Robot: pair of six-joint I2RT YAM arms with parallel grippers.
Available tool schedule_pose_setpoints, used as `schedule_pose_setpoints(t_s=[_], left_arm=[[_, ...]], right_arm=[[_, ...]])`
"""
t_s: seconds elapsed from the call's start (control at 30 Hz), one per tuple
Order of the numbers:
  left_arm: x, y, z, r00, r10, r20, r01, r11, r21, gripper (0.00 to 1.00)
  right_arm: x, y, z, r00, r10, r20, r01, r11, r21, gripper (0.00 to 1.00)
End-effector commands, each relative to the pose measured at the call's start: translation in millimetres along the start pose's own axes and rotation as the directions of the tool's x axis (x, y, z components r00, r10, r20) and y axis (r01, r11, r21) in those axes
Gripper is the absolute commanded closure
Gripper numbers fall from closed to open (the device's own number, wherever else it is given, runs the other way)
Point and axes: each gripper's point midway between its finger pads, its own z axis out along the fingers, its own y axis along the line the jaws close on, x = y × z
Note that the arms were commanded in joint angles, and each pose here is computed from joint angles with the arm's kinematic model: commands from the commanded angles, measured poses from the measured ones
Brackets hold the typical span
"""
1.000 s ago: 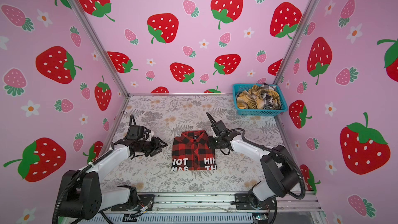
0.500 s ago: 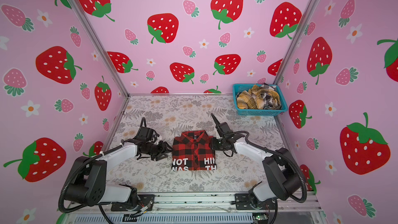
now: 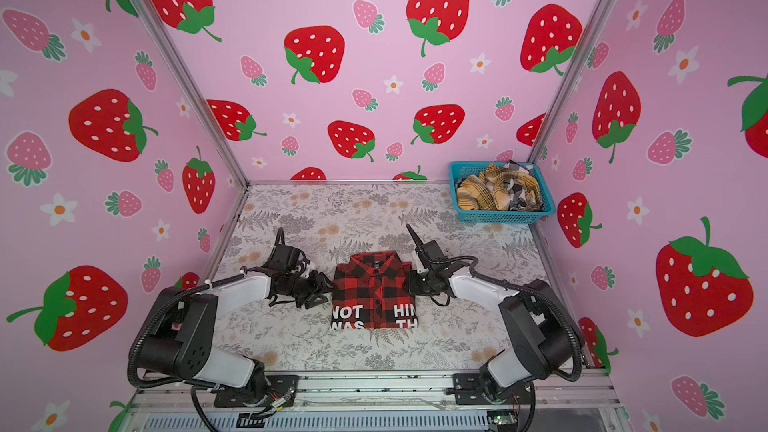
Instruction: Fold and stack the long sleeve shirts
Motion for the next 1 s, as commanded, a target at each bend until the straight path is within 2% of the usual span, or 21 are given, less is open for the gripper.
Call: schedule_pose_setpoints(t_s=[0.0, 0.43, 0.97], left_arm=[[0.7, 15.8, 8.5, 0.999, -0.043, -0.003, 0.043, 0.998, -0.046, 0.43], [2.3, 25.8, 20.1, 0.997, -0.078, -0.026, 0.076, 0.996, -0.054, 0.42], [4.6, 30.5, 36.6, 0.989, -0.131, -0.066, 0.13, 0.991, -0.013, 0.41]], right_arm=[[7.8, -10.5, 6.7, 0.999, 0.023, -0.023, -0.023, 0.999, 0.026, 0.58], [18.8, -20.2, 18.2, 0.998, 0.039, -0.05, -0.037, 0.998, 0.042, 0.58], [17.2, -18.1, 14.9, 0.999, 0.03, -0.039, -0.029, 0.999, 0.032, 0.59]])
